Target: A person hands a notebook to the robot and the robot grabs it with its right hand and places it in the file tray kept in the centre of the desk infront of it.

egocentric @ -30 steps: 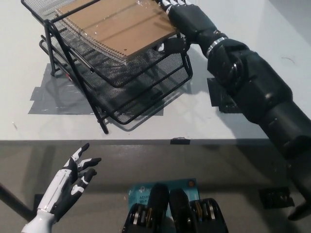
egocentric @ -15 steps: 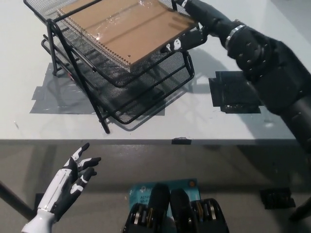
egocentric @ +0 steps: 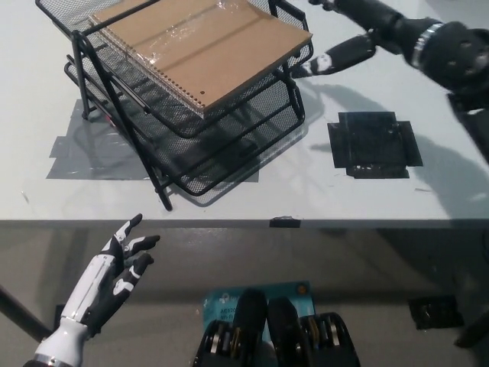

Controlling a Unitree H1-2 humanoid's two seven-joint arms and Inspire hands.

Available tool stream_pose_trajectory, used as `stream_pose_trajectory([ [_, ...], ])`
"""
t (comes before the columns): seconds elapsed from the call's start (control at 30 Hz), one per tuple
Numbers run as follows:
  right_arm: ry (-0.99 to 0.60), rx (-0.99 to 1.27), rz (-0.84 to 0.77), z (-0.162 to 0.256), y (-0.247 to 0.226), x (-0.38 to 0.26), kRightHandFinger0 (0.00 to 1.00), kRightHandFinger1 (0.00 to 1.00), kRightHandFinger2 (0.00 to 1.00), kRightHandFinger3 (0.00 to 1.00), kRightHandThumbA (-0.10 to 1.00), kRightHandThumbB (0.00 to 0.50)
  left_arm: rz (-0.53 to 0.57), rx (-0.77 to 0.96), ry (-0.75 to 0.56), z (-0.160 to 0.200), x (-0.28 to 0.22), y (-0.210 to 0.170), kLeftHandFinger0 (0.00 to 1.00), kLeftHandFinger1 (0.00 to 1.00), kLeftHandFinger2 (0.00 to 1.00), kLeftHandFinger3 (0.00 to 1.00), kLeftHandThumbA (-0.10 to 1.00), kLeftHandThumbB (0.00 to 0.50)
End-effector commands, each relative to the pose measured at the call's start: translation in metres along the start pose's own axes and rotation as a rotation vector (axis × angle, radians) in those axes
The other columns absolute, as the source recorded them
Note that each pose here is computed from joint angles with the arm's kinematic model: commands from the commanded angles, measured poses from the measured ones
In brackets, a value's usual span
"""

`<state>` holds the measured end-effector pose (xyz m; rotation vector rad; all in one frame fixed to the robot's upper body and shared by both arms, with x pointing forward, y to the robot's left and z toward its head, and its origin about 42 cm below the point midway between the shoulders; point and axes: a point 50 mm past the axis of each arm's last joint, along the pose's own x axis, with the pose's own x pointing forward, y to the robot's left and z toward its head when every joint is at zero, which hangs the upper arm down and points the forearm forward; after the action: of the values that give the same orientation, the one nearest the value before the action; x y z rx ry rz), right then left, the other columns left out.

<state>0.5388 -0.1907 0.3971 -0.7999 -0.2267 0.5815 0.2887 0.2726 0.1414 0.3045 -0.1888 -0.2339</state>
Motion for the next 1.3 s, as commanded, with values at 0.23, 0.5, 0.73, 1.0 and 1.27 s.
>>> stream_pose_trajectory([
  [0.23,-0.63,-0.016,0.362,0.174,-0.076,-0.243,1.0,1.0,1.0,1.0,1.0,0.5,0.014,0.053,-0.157,0.035,0.026,0.017,0.78,0.86,0.84,1.0,0.83,0.386],
  [0.5,-0.82,0.164,0.008,0.119,0.038,-0.299,1.0,1.0,1.0,1.0,1.0,0.5,0.03,0.023,-0.131,0.026,0.013,0.015,0.81,0.89,0.93,1.0,0.81,0.389],
  [0.73,-0.769,0.558,-0.313,0.059,0.142,-0.324,1.0,1.0,1.0,1.0,1.0,0.496,0.032,-0.034,-0.134,0.02,0.001,0.009,0.91,1.0,1.0,1.0,0.81,0.439],
  [1.0,-0.603,0.857,-0.386,0.017,0.208,-0.321,1.0,1.0,1.0,1.0,1.0,0.473,0.024,-0.068,-0.123,0.008,-0.022,0.005,1.0,1.0,1.0,1.0,0.8,0.494],
  [1.27,-0.363,1.062,-0.462,-0.012,0.274,-0.31,1.0,1.0,1.0,1.0,1.0,0.418,0.034,-0.083,-0.102,0.0,-0.039,-0.001,1.0,1.0,1.0,1.0,0.81,0.5],
])
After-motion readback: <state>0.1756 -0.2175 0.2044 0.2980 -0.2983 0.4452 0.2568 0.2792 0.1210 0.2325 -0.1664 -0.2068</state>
